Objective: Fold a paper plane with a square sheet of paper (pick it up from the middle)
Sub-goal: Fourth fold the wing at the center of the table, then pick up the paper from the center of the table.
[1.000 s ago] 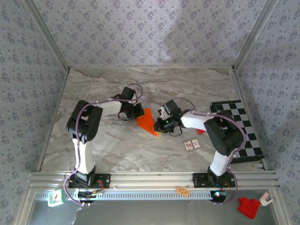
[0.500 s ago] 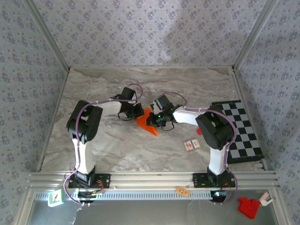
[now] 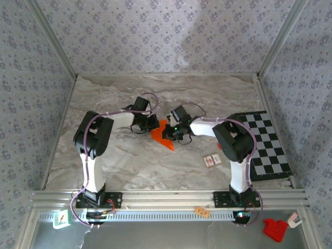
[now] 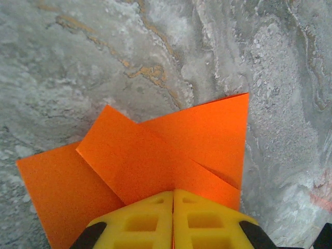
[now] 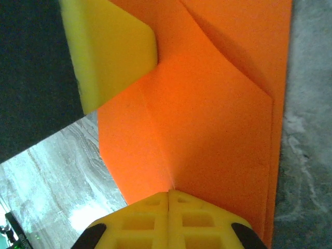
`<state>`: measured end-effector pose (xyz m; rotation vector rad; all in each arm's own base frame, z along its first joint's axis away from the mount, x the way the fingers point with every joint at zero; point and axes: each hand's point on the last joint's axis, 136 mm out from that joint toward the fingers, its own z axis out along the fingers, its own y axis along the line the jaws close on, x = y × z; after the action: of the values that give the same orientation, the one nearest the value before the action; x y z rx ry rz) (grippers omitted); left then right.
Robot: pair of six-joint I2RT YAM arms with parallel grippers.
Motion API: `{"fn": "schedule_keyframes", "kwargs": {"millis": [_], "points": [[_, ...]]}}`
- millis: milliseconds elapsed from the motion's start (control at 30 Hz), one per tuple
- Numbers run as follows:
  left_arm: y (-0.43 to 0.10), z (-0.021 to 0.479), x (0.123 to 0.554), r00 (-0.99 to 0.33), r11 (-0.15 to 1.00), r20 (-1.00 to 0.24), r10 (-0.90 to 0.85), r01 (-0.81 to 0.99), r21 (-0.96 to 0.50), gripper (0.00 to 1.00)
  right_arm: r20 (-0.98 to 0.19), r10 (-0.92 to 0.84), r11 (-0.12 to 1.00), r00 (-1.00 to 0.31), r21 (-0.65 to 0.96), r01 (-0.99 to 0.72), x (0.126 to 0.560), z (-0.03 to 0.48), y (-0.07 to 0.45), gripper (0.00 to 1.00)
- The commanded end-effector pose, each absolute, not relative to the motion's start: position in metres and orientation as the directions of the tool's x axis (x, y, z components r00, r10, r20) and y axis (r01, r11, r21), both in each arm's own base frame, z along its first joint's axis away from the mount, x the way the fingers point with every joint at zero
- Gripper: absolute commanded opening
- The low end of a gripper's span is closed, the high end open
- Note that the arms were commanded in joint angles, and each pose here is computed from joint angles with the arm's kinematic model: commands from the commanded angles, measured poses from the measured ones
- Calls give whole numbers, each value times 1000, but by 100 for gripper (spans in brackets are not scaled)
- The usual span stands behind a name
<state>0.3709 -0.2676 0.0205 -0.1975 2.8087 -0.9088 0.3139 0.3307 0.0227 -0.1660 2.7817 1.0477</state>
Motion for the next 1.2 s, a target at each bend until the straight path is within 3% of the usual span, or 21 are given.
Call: {"fn": "schedule_keyframes", "kwargs": {"millis": [0,300,600,800,1000,1167], "points": [[-238,-19,350,-978,878,-76,-195,-139,-459,7,-110,-58,770,-992,628,-114,288,4,315,4],[-234,-25,348,-977,878,-61,-206,-157,-452,7,-71,-65,754,-995,650,-95,250,12,293,6],[-257,6,359,-981,844,-85,-175,-105,-526,9,-42,0,781,-999,624,-26,221,2,264,7],[-275,40,370,-980,797,-116,-164,-63,-600,13,-153,22,750,-988,656,-85,239,38,265,8],[-288,106,385,-960,722,-191,-204,-16,-692,30,-312,113,706,-943,693,-145,284,86,265,22],[-273,130,389,-934,684,-203,-296,-59,-727,49,-321,126,682,-939,715,-153,313,95,272,32]]}}
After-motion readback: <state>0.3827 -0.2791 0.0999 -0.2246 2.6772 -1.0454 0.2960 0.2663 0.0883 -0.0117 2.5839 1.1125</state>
